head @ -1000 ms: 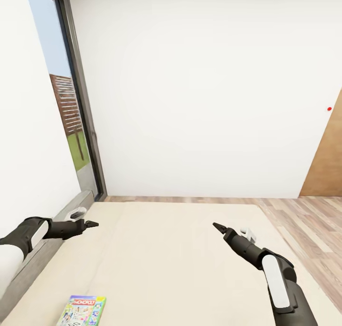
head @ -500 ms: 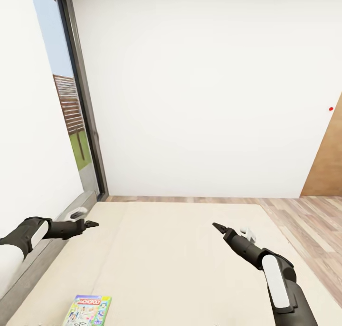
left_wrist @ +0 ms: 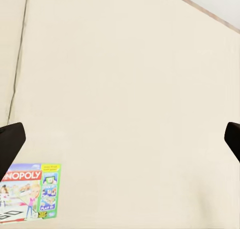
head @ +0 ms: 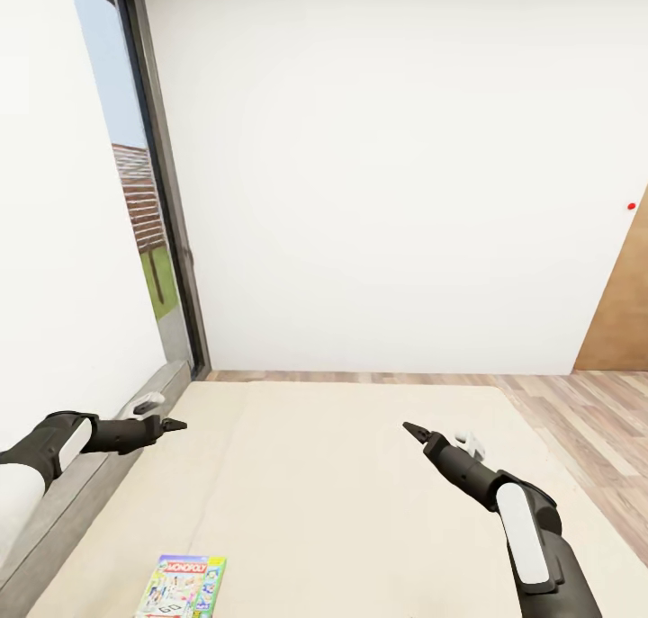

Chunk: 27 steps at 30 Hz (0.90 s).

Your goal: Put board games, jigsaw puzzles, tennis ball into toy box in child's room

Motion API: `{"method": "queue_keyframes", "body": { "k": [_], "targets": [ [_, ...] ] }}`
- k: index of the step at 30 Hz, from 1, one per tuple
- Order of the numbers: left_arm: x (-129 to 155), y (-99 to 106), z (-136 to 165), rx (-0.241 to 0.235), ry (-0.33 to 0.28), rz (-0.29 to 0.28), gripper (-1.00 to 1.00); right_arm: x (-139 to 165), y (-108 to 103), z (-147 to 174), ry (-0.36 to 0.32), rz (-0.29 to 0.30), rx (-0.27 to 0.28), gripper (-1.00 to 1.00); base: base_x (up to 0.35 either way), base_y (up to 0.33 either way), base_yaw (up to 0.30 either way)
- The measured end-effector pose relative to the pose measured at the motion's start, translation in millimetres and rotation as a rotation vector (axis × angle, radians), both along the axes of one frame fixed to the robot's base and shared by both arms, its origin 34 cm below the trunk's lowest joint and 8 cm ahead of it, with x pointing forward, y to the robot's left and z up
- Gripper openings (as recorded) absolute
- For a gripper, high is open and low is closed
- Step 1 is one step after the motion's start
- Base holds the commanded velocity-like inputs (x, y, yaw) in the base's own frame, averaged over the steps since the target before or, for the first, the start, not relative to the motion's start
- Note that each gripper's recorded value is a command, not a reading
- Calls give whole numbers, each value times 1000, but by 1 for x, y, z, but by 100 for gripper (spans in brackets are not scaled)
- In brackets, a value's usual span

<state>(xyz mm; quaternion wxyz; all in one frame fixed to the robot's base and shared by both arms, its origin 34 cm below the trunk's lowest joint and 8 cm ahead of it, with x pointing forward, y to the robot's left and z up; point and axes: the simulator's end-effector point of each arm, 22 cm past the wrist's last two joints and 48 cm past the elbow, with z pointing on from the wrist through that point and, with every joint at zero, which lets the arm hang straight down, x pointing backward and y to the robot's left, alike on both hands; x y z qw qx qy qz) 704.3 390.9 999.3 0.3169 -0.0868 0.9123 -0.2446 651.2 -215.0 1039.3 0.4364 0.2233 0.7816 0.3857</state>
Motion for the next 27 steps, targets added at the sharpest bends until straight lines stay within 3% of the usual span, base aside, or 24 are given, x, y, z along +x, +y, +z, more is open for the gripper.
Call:
{"method": "queue_keyframes", "body": {
  "k": [10, 27],
  "targets": [
    [0, 0, 0, 0, 0, 0, 100, 0, 0, 0, 1, 0, 0, 100, -1, 188, 0],
    [0, 0, 0, 1, 1, 1, 100, 0, 0, 0, 2, -1, 0, 100, 0, 17, 0]
  ]
}}
